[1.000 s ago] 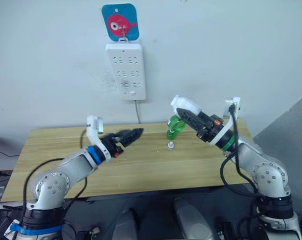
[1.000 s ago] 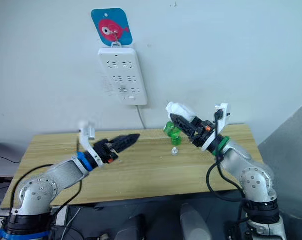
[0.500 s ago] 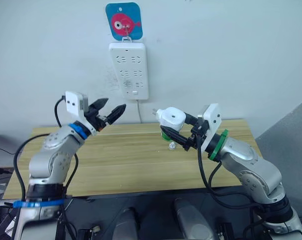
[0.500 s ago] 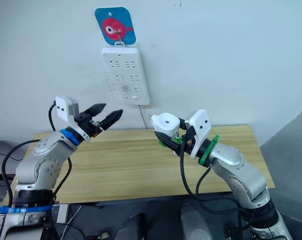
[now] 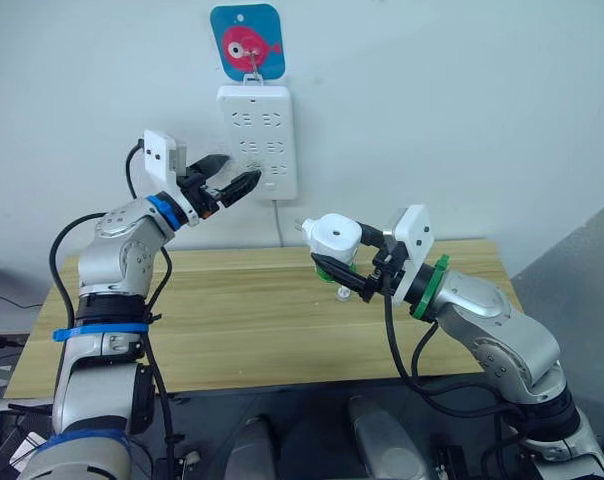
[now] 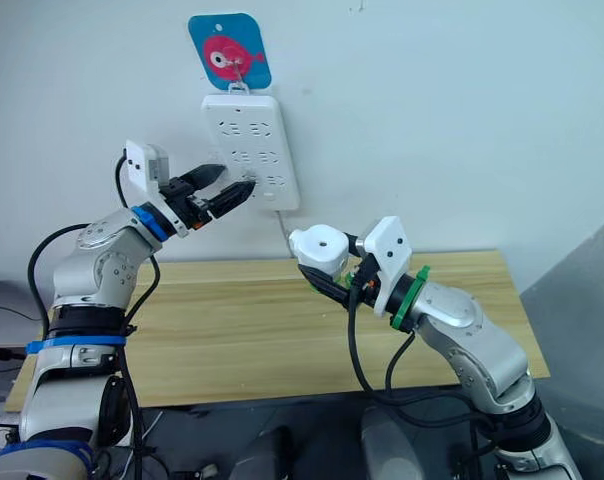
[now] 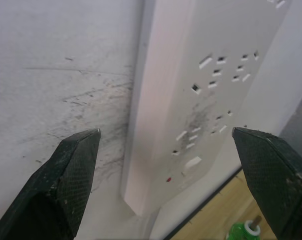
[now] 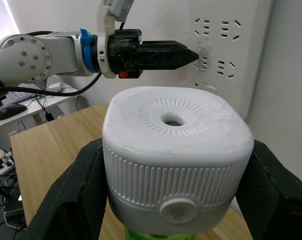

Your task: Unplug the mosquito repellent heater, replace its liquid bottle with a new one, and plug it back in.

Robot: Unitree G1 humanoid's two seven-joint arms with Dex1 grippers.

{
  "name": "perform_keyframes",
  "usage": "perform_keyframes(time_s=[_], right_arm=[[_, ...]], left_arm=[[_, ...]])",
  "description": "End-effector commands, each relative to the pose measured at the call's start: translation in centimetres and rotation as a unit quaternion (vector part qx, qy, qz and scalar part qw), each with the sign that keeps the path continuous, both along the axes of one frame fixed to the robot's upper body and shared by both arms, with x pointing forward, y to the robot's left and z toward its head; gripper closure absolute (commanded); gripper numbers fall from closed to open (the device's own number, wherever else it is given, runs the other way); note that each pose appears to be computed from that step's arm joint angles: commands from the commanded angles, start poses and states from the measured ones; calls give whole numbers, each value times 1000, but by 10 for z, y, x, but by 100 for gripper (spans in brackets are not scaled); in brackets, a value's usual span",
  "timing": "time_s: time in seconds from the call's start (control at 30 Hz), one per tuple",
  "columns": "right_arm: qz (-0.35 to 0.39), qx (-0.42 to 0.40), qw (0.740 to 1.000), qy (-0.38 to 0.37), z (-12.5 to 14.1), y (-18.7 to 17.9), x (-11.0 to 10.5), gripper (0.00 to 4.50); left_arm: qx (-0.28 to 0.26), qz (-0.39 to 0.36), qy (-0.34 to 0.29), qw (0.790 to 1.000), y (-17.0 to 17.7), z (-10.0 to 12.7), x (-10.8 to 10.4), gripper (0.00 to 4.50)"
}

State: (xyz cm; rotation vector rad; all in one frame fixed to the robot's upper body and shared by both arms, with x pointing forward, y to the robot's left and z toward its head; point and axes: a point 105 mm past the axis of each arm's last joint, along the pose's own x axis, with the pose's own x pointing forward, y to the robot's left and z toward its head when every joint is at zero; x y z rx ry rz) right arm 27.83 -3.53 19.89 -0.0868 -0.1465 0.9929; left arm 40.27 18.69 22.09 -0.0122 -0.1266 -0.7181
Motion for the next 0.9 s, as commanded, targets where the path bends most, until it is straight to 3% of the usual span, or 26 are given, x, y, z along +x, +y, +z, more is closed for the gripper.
perform_keyframes(time_s=[0.03,0.3,0.4,0.67,0.9], right_arm=[[10,11,999,-36,18,2,-8,143],[9,11,999,-32,17,3,-6,143],[8,11,999,-31,17,4,-6,143],[-23,11,999,-41,26,9,8,143],[-106,-4,993,-52,43,18,47,143]], left_arm=[[11,-22,-32,999,-9,16,2,0],[20,-76,-51,996,-30,26,1,0],[24,-88,-49,995,-33,25,-1,56],[34,-66,-43,996,-27,21,5,292],[46,-63,-32,996,-23,17,4,316]])
